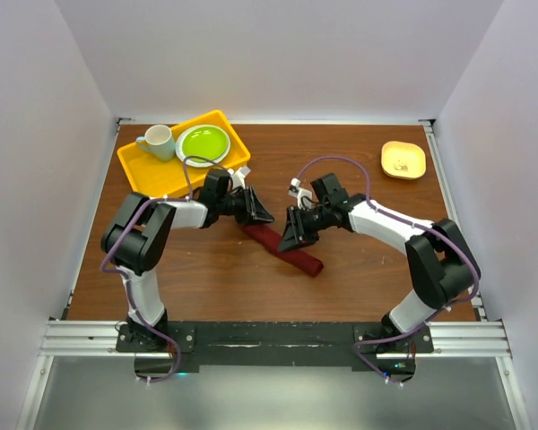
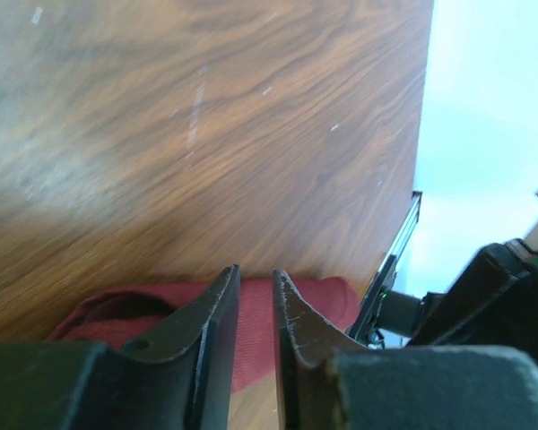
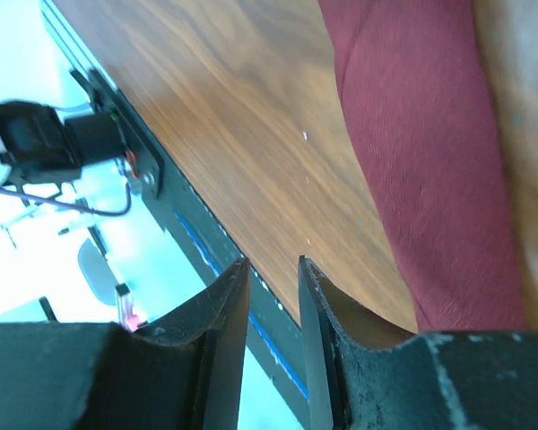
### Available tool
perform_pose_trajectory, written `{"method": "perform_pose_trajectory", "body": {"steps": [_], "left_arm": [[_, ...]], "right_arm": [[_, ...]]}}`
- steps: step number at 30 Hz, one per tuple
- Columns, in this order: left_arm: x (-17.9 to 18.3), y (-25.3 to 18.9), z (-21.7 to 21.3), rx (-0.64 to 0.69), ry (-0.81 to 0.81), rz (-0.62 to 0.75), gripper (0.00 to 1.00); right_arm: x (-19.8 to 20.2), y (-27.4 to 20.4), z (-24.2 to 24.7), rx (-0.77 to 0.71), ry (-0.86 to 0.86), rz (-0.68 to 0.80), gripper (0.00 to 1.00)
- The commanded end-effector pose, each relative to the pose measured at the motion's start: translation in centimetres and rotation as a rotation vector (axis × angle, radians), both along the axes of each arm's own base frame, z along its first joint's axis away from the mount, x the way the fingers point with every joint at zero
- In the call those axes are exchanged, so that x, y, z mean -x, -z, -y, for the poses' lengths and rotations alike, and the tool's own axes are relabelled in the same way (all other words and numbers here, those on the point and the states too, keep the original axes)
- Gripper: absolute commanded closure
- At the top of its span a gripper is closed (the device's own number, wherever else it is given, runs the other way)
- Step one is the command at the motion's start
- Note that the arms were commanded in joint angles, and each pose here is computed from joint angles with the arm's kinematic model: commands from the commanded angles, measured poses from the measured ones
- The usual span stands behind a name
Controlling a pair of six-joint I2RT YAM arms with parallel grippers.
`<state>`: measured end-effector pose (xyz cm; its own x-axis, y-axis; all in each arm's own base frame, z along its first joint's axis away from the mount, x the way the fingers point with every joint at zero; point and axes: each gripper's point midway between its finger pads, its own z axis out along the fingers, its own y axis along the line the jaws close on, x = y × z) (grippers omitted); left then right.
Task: Fold the napkin, place the utensils inside, and roll it up
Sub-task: Roll the napkin with the utensil
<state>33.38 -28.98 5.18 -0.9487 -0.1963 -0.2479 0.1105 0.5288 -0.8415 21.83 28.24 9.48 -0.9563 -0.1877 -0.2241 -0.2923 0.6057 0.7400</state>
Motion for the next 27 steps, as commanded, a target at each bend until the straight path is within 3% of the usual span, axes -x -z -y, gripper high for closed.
{"method": "perform_pose_trajectory", "body": {"steps": [1,6,12,18,23,27], "left_arm": [[-2.3,-5.9,0.3,0.039,-0.014,0.140,0.71],[-2.4,-9.0,0.5,0.085,-0.024,0.175,0.71],[0.3,-8.6,1.3,0.168,0.008,0.121,0.85],[3.0,-3.2,0.7,0.120,0.029,0.071,0.91],[1.7,0.9,-0.9,-0.041,0.060,0.104,0.92],[0.2,-1.5,-0.3,-0.030,0.076,0.156,0.92]], "right_arm": [[-1.4,-0.5,-0.7,-0.041,0.031,-0.035,0.69],[-2.7,0.1,-1.1,-0.070,0.042,-0.057,0.73],[-2.7,1.0,0.2,-0.105,0.065,-0.110,0.79],[-1.1,4.1,2.1,-0.102,0.080,-0.184,0.81],[0.0,6.4,2.8,-0.059,0.069,-0.224,0.84],[-1.1,3.8,2.4,-0.083,0.068,-0.182,0.84]]}}
